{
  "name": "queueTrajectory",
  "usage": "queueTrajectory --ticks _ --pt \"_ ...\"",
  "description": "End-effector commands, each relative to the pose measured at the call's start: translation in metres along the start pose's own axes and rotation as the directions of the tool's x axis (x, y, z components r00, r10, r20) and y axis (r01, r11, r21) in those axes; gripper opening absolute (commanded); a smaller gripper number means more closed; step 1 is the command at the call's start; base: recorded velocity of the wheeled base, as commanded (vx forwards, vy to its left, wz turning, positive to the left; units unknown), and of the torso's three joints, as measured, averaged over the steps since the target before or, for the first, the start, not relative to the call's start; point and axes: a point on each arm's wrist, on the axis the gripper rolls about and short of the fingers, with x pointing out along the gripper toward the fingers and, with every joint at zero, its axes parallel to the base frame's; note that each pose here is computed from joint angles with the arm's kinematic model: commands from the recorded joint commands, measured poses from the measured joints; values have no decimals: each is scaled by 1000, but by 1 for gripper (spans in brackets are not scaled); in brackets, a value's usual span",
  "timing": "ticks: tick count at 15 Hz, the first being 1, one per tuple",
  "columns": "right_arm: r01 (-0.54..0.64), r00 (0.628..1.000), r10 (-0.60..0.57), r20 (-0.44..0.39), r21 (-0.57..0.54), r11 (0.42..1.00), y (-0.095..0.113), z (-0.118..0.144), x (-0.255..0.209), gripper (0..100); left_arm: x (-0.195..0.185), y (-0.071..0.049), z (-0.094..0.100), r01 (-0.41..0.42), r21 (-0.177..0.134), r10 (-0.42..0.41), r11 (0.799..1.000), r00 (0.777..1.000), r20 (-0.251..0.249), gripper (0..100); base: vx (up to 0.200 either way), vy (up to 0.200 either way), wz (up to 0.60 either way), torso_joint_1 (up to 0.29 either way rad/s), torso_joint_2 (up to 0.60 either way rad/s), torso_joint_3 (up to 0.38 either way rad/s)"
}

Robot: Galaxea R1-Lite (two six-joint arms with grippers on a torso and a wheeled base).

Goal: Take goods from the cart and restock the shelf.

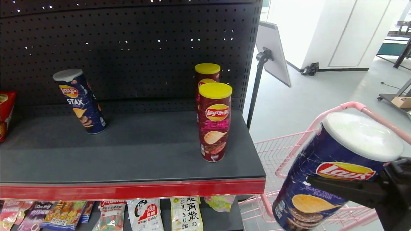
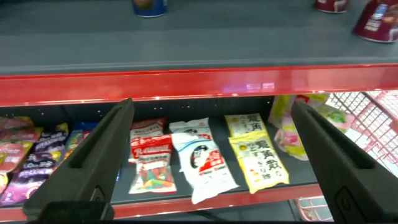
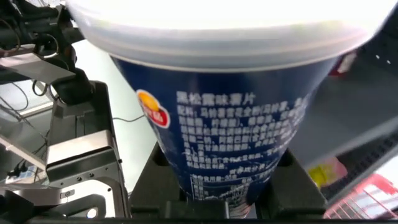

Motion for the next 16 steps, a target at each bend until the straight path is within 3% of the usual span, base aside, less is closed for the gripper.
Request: queueTrajectory --ticks 1,16 --pt "-2 1000 2 4 -4 1000 0 1 0 0 0 0 0 0 0 0 1000 1000 0 100 0 200 0 2 2 7" --pt "-65 998 66 13 -27 997 13 8 11 0 0 0 0 0 0 0 1000 1000 0 100 0 200 0 4 3 2"
